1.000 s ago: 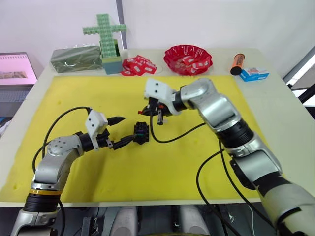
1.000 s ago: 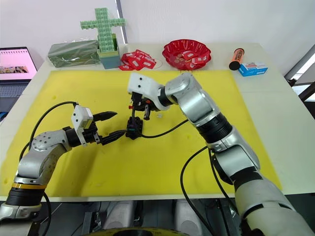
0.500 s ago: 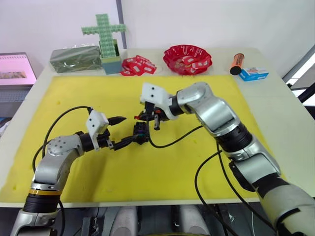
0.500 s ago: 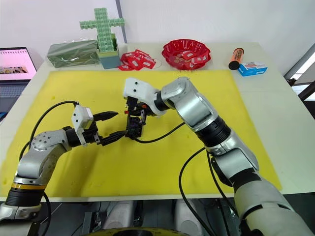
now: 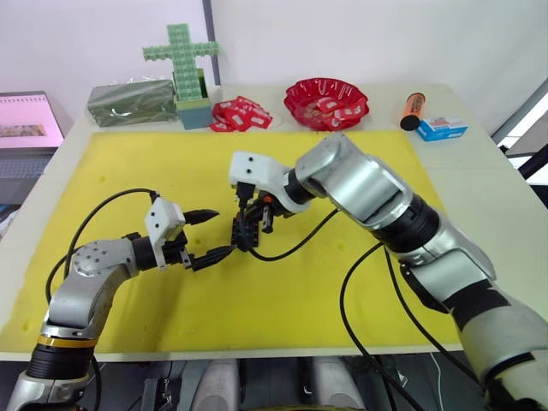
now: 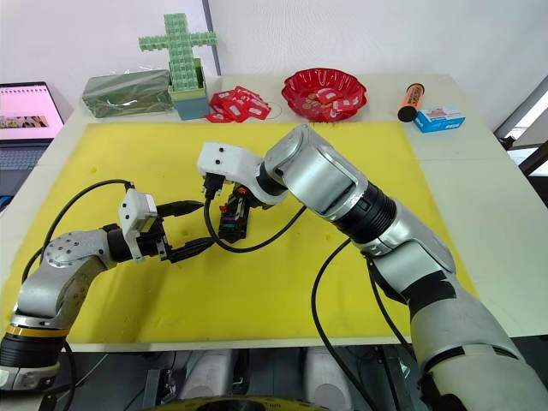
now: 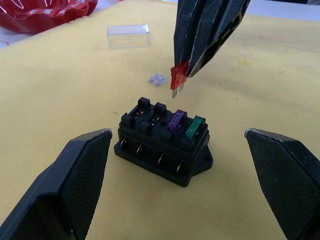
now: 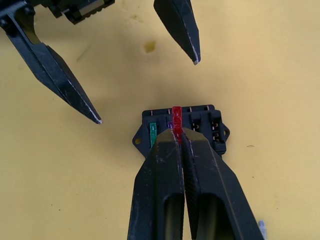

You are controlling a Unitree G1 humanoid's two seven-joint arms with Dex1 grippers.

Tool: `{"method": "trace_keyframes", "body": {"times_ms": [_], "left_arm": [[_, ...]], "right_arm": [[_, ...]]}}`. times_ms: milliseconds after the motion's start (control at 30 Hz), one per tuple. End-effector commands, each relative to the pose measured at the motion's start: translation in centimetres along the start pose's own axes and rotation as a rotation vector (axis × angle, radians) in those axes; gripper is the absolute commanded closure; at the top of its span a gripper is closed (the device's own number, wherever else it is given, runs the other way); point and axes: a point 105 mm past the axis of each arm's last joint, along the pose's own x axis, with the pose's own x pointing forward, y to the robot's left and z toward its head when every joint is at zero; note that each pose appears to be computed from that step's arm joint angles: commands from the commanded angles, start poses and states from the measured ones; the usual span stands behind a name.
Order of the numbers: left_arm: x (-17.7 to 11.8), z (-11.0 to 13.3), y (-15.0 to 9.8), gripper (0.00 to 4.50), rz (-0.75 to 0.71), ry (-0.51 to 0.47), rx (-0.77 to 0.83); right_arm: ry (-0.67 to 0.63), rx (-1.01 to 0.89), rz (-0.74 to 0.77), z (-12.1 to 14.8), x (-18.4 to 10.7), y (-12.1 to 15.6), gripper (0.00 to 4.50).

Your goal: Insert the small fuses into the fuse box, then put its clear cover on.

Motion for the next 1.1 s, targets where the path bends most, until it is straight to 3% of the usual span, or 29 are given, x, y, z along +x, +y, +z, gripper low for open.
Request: {"method": "trace_keyframes", "body": {"times_ms": [33, 500, 1100], "left_arm": [[0.0, 1.3, 0.2, 0.00, -0.001, -0.036, 0.035], [0.2, 1.2, 0.5, 0.00, 0.006, -0.033, 0.034], [0.1, 1.3, 0.6, 0.00, 0.019, -0.022, 0.041]], "right_arm": [[-0.020, -0.032, -0.014, 1.0, -0.4, 0.1, 4.47], [-0.004, -0.168, -0.085, 0.9, 0.9, -1.7, 4.47], [0.010, -0.172, -0.058, 0.5, 1.6, -1.5, 4.47]]}}
